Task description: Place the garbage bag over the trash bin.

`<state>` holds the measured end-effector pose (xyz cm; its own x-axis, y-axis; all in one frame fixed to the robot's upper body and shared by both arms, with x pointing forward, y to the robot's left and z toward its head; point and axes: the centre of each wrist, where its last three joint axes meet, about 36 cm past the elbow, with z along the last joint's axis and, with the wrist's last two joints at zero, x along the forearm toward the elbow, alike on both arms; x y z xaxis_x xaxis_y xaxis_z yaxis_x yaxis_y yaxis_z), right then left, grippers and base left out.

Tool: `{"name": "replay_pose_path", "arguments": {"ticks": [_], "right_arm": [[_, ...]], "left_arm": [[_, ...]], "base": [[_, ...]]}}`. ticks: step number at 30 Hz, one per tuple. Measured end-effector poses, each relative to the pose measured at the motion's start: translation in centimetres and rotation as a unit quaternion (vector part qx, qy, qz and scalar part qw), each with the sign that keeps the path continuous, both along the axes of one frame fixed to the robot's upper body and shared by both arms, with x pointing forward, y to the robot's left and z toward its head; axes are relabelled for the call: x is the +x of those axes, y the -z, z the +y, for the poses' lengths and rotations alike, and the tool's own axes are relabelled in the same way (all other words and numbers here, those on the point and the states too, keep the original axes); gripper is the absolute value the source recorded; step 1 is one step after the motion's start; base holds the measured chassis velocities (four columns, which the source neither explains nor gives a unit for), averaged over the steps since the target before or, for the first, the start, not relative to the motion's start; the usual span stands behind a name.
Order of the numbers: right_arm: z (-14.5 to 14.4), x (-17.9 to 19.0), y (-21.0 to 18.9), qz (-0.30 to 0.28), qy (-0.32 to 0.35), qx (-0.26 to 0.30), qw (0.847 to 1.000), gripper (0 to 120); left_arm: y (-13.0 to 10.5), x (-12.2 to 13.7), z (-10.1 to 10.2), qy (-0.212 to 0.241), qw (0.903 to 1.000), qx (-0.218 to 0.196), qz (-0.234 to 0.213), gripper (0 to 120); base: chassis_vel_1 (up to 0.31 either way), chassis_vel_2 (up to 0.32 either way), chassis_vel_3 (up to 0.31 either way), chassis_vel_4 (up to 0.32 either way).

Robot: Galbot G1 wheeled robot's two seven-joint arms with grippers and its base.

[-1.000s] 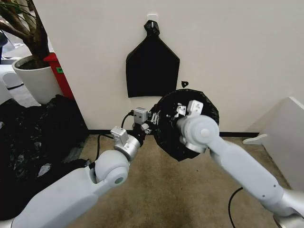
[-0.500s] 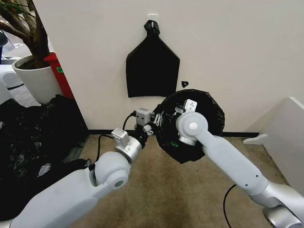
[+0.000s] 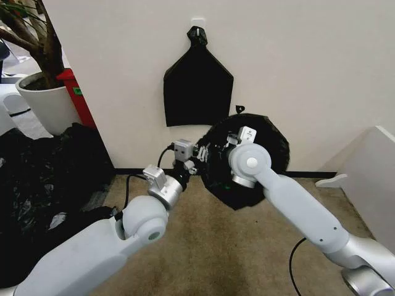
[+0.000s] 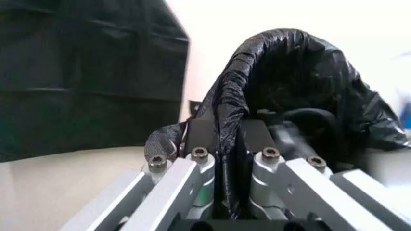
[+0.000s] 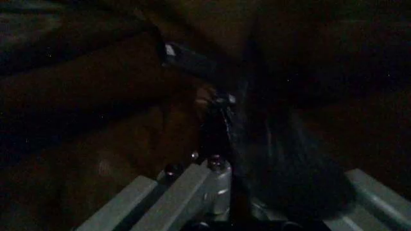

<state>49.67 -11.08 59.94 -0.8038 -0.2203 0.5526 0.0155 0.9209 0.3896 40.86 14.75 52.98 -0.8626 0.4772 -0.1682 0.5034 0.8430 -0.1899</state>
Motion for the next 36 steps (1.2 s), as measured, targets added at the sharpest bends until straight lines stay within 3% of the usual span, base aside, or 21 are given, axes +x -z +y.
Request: {"name": "replay_pose_path", "arguments": {"ticks": [10,18,22,23,26,29,30,36], "right_arm": [[-0.8,-2.7,-3.0,-0.041,-0.026,0.001,0.999,0],[-5.2,-6.1,-6.5,-0.091,-0.059,0.041,0.993,0],[-9.8,-8.0,-6.5,-0.171,-0.109,0.077,0.976,0],[-9.8,-8.0,-6.5,-0.171,-0.109,0.077,0.976,0],[-13.2,-8.4,-5.8,-0.223,-0.13,0.098,0.961,0],[-15.5,-8.9,-5.4,-0.237,-0.128,0.111,0.957,0],[-15.5,-8.9,-5.4,-0.237,-0.128,0.111,0.957,0],[-16.0,-9.1,-3.4,-0.228,-0.132,0.143,0.954,4]], "left_arm": [[-0.2,2.1,1.4,-0.047,0.9976,-0.037,0.035,4],[-0.3,2.9,4.0,-0.081,0.9901,-0.07,0.091,4],[-0.6,3.4,5.6,-0.075,0.9786,-0.12,0.149,4],[-0.6,3.4,5.6,-0.075,0.9786,-0.12,0.149,4],[-0.8,3.8,7.2,-0.061,0.9653,-0.168,0.191,4],[-0.7,4.1,8.2,-0.057,0.9533,-0.2,0.219,4],[-0.7,4.1,8.2,-0.057,0.9533,-0.2,0.219,4],[0.2,2.1,10.7,-0.09,0.9303,-0.233,0.269,4]], "base": [[0.0,0.0,0.0,0.0],[0.0,0.0,0.0,0.0],[0.0,0.0,0.0,0.0],[0.0,0.0,0.0,0.0],[0.0,0.0,0.0,0.0],[0.0,0.0,0.0,0.0],[0.0,0.0,0.0,0.0],[0.0,0.0,0.0,0.0]]}}
